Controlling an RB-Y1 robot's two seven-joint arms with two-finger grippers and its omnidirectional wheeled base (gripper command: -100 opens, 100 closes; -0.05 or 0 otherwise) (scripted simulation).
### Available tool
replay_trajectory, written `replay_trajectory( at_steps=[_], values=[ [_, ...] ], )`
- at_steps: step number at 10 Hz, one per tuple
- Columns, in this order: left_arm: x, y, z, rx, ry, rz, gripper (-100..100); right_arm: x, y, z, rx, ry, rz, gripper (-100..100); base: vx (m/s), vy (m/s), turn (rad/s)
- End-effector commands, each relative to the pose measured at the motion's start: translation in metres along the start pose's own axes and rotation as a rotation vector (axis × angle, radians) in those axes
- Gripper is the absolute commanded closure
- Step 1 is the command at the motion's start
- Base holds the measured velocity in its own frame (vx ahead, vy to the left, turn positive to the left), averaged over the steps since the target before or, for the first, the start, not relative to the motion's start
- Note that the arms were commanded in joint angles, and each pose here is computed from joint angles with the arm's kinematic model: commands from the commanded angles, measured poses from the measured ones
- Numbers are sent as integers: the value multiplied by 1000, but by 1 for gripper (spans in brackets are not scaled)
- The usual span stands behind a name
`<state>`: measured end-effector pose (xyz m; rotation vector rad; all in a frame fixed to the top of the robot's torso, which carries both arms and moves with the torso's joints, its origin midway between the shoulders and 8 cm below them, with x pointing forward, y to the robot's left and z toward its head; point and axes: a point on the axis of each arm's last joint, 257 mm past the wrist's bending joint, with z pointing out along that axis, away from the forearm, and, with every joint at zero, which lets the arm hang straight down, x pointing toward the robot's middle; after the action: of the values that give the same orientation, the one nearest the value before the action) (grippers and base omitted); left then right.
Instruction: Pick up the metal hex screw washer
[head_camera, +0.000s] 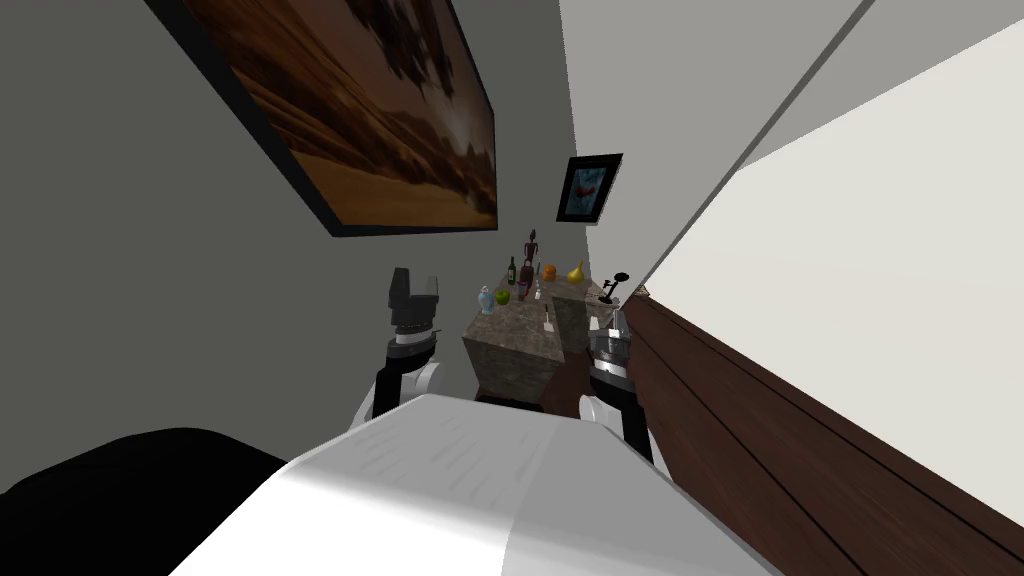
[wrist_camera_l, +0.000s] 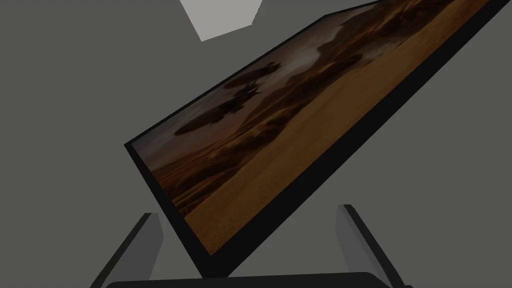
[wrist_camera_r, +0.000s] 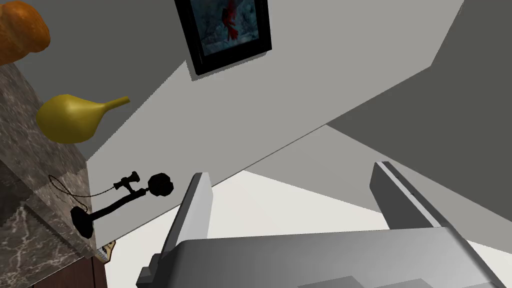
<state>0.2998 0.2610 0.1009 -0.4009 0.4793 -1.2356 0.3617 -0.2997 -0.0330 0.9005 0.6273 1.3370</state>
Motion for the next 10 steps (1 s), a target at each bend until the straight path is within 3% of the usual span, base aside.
replay_trajectory(
  at_steps=[1, 8, 10],
  values=[
    [0, 0, 0, 0, 0, 0, 0, -1, 0, 0, 4, 25, -28, -100, -18, -3, 5],
    [0, 0, 0, 0, 0, 0, 0, -17, -8, 1, 43, 113, -193, -100, -35, -13, 48],
    [0, 0, 0, 0, 0, 0, 0, -31, -16, 0, 79, 138, -281, -100, -21, -18, 117]
  ],
)
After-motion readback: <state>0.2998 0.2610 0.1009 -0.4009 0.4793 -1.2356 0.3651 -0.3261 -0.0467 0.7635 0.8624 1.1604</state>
